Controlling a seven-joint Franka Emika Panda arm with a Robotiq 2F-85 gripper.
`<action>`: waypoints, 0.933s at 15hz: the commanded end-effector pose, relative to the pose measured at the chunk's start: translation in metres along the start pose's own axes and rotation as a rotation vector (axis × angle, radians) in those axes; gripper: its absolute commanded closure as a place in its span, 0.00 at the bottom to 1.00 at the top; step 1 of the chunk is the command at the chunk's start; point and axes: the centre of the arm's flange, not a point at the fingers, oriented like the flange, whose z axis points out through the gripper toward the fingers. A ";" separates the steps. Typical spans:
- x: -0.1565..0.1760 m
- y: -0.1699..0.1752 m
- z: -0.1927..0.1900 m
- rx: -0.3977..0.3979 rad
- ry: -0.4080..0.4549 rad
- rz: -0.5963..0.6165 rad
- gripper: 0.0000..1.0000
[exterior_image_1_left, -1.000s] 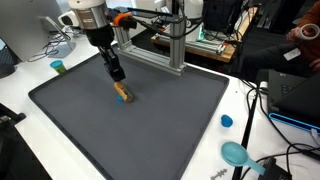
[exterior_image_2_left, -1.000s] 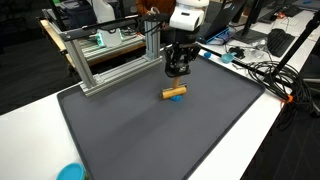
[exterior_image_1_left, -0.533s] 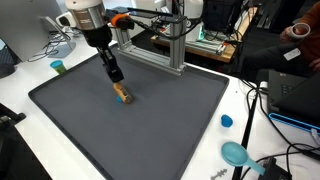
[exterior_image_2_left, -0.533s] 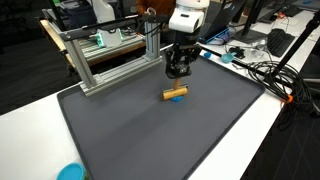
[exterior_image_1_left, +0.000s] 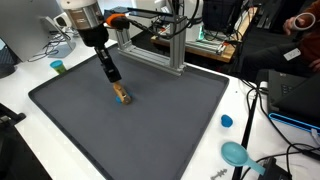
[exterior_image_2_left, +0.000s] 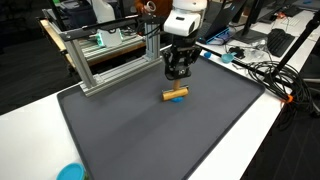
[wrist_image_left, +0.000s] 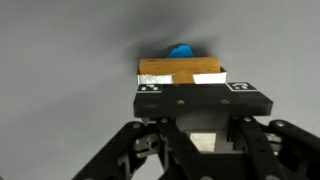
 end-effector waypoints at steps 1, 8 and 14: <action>0.001 -0.001 0.000 -0.002 -0.004 -0.001 0.53; 0.019 0.001 -0.001 0.058 0.079 0.014 0.78; 0.029 0.002 0.010 0.043 0.078 0.020 0.78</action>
